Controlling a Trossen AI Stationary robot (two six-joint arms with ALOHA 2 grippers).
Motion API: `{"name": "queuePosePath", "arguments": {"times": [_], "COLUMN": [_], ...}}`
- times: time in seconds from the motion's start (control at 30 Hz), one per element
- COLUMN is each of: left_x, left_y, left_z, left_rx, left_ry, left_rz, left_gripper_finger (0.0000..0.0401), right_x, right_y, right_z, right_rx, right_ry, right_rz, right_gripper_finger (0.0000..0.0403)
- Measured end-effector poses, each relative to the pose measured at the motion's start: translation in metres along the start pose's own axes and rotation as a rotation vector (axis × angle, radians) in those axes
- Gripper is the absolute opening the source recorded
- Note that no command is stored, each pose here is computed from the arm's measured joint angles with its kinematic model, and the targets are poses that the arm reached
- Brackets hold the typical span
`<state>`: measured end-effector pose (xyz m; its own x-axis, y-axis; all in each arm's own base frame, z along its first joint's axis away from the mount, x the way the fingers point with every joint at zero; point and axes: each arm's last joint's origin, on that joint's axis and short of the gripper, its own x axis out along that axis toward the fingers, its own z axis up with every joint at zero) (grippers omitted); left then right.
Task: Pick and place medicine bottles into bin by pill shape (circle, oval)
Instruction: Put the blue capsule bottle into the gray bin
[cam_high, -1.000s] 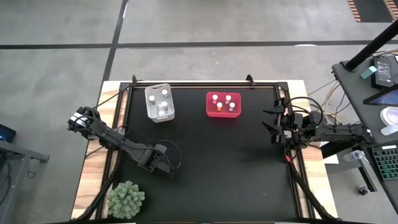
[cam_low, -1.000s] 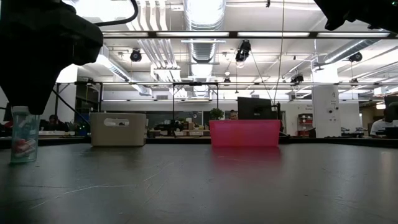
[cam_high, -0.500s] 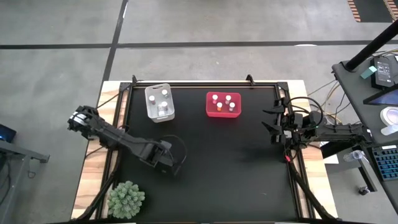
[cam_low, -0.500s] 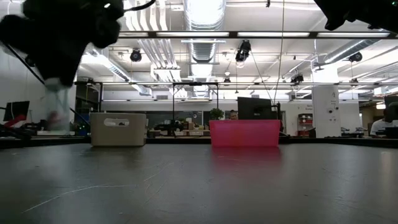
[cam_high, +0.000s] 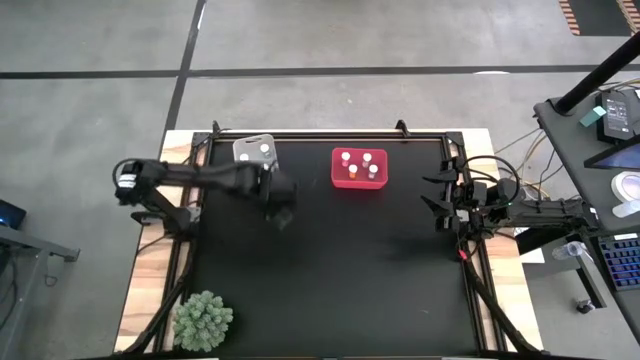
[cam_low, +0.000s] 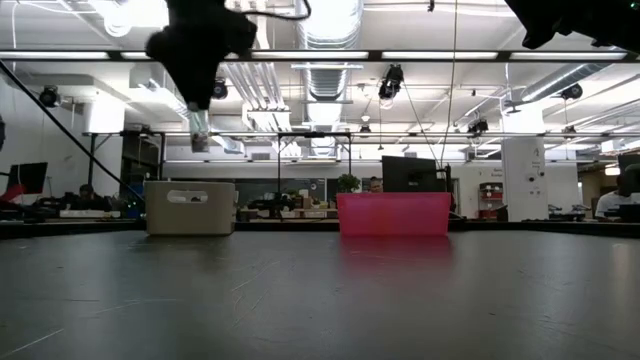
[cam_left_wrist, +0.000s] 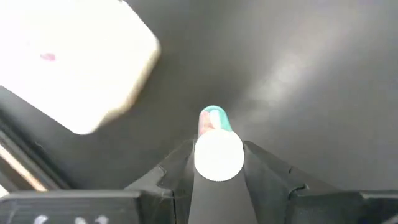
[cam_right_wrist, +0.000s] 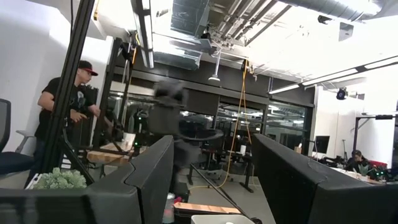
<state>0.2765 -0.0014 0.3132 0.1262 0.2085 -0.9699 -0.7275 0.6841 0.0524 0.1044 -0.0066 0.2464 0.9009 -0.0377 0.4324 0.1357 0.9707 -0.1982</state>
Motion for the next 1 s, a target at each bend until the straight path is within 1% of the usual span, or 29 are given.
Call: {"name": "queuePosePath", "arguments": {"times": [0.1, 0.2, 0.3, 0.4, 0.5, 0.63, 0.73, 0.87, 1.0], "left_x": [0.005, 0.014, 0.02, 0.028, 0.037, 0.053, 0.065, 0.075, 0.086], "left_y": [0.024, 0.052, 0.08, 0.104, 0.123, 0.138, 0.145, 0.148, 0.147], "left_z": [0.022, 0.04, 0.055, 0.067, 0.074, 0.074, 0.071, 0.066, 0.063], "left_rx": [0.048, 0.06, 0.043, 0.004, -0.041, -0.078, -0.098, -0.103, -0.106], "left_ry": [-0.015, -0.006, 0.001, 0.001, -0.006, 0.02, 0.042, 0.076, 0.072], "left_rz": [0.05, 0.11, 0.157, 0.172, 0.183, 0.195, 0.204, 0.215, 0.213], "left_gripper_finger": [0.0109, 0.0109, 0.0109, 0.0109, 0.0109, 0.0109, 0.0109, 0.0109, 0.0109], "right_x": [0.0, 0.0, 0.0, 0.0, 0.0, 0.0, 0.0, 0.0, 0.0], "right_y": [0.0, 0.0, 0.0, 0.0, 0.0, 0.0, 0.0, 0.0, 0.0], "right_z": [0.0, 0.0, 0.0, 0.0, 0.0, 0.0, 0.0, 0.0, 0.0], "right_rx": [0.0, 0.0, 0.0, -0.002, -0.002, -0.004, -0.004, -0.004, -0.003], "right_ry": [0.0, 0.0, 0.0, 0.0, 0.0, 0.0, -0.001, 0.0, -0.001], "right_rz": [0.0, -0.001, -0.001, -0.001, -0.001, -0.001, -0.001, -0.001, -0.001], "right_gripper_finger": [0.021, 0.021, 0.021, 0.021, 0.021, 0.021, 0.021, 0.021, 0.021]}}
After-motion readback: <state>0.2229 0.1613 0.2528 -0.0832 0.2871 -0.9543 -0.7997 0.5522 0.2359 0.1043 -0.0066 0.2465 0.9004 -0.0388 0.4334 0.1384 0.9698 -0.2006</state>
